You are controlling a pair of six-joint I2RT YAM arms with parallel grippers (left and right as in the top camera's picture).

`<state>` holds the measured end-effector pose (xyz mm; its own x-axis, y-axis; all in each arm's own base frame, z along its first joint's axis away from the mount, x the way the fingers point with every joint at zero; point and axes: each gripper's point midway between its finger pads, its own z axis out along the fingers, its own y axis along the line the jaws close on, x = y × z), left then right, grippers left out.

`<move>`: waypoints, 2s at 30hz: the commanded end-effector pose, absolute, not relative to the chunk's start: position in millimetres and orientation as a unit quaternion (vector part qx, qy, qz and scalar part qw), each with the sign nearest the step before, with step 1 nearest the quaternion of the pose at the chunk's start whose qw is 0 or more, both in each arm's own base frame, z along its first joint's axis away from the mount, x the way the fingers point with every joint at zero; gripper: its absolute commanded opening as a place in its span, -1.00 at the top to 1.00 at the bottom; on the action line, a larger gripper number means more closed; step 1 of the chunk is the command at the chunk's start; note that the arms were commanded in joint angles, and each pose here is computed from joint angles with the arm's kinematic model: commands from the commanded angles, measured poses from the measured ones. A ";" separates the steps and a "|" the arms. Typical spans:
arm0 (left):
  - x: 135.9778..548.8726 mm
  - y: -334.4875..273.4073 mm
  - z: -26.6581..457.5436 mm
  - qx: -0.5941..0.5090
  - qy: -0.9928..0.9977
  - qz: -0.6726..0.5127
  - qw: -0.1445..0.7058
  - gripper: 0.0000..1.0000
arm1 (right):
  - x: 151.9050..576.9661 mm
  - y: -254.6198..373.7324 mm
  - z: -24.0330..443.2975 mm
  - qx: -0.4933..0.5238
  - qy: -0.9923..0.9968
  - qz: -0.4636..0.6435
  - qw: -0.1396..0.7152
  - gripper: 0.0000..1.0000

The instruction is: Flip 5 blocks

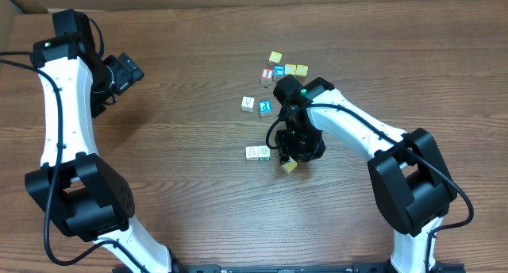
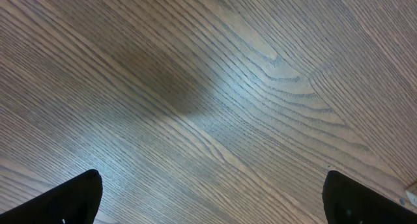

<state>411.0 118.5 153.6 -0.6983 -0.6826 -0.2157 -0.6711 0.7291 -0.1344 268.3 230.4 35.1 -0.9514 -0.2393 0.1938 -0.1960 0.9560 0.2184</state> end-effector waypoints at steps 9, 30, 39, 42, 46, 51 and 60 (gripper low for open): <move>413.4 120.1 163.1 -0.365 0.920 -0.022 0.140 -0.99 | 249.5 230.4 25.1 0.145 -0.978 -0.096 0.116 0.00; 413.4 120.1 163.1 -0.365 0.920 -0.022 0.140 -1.00 | 273.7 214.9 18.1 0.171 -0.984 -0.023 0.054 0.12; 413.4 120.1 163.1 -0.365 0.920 -0.022 0.140 -0.99 | 287.3 178.1 19.7 0.174 -0.981 0.081 0.027 0.28; 413.4 120.1 163.1 -0.365 0.920 -0.022 0.140 -1.00 | 293.7 173.4 20.0 0.169 -0.981 0.091 0.017 0.27; 413.4 120.1 163.1 -0.365 0.920 -0.022 0.140 -1.00 | 292.3 185.1 18.1 0.165 -0.984 0.054 0.021 0.29; 413.4 120.1 163.1 -0.365 0.920 -0.022 0.140 -1.00 | 287.2 195.7 17.4 0.162 -0.986 0.023 0.032 0.39; 413.4 120.1 163.1 -0.365 0.920 -0.022 0.140 -1.00 | 302.5 207.4 33.0 0.162 -0.987 0.004 0.000 0.33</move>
